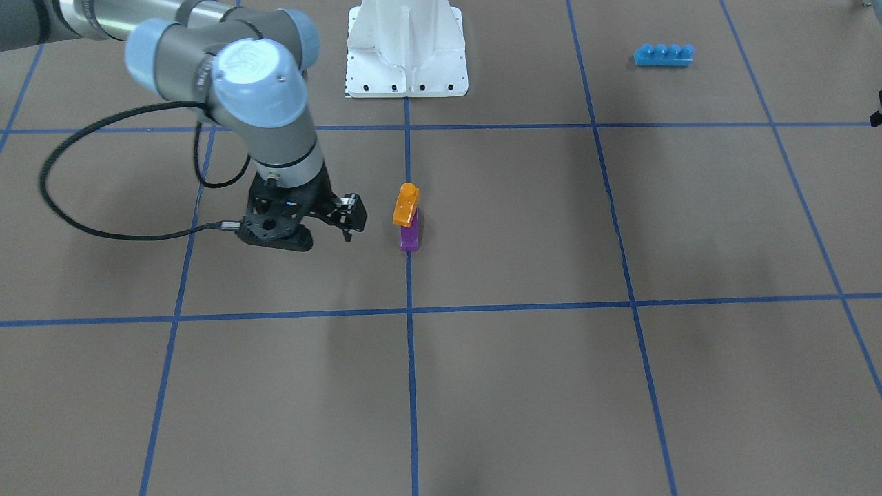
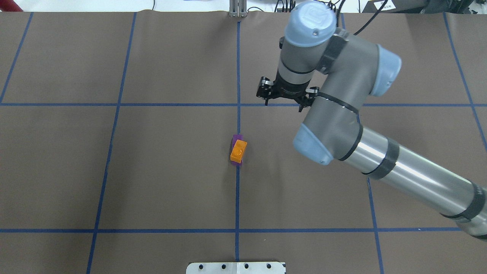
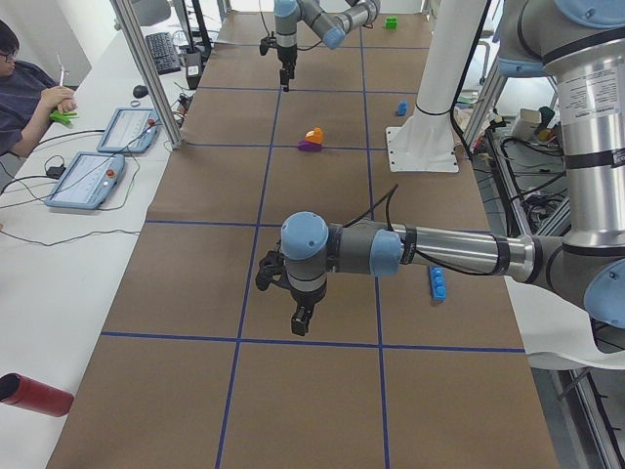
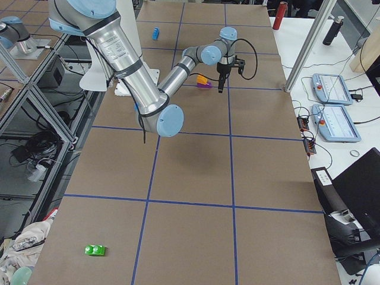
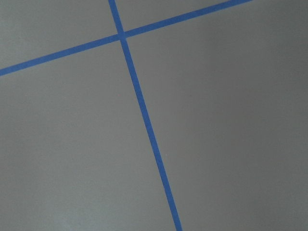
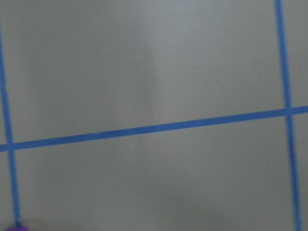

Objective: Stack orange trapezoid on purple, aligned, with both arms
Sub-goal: 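Open the right gripper and raise it away from the stack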

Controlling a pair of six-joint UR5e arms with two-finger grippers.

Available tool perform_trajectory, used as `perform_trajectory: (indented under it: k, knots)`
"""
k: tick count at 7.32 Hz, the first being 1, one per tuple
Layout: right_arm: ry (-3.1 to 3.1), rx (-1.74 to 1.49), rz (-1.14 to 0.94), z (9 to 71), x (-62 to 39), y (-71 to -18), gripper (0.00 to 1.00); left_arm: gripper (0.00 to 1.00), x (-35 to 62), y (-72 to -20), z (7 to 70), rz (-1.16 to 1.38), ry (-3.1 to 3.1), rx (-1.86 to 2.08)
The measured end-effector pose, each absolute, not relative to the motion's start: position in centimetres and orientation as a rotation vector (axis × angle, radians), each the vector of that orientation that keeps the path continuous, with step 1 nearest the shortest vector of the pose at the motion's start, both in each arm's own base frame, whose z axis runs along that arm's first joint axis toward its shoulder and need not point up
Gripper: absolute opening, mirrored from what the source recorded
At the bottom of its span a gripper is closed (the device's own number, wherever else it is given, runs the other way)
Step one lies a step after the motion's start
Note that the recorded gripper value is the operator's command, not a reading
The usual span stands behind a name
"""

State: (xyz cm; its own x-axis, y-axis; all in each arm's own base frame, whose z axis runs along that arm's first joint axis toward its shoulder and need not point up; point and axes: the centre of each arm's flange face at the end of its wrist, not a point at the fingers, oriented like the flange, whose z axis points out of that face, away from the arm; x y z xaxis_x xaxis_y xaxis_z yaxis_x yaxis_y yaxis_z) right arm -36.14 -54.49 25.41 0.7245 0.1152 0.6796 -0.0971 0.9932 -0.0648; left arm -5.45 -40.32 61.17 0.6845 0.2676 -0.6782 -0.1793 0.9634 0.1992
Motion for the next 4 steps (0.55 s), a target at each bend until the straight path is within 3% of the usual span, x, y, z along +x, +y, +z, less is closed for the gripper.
perform_trajectory:
  k: [4]
  knots:
    - [-0.722, 0.025, -0.109, 41.4, -13.1, -56.7, 1.0, 1.0, -9.1, -39.4, 60.9, 0.153, 0.774, 0.119]
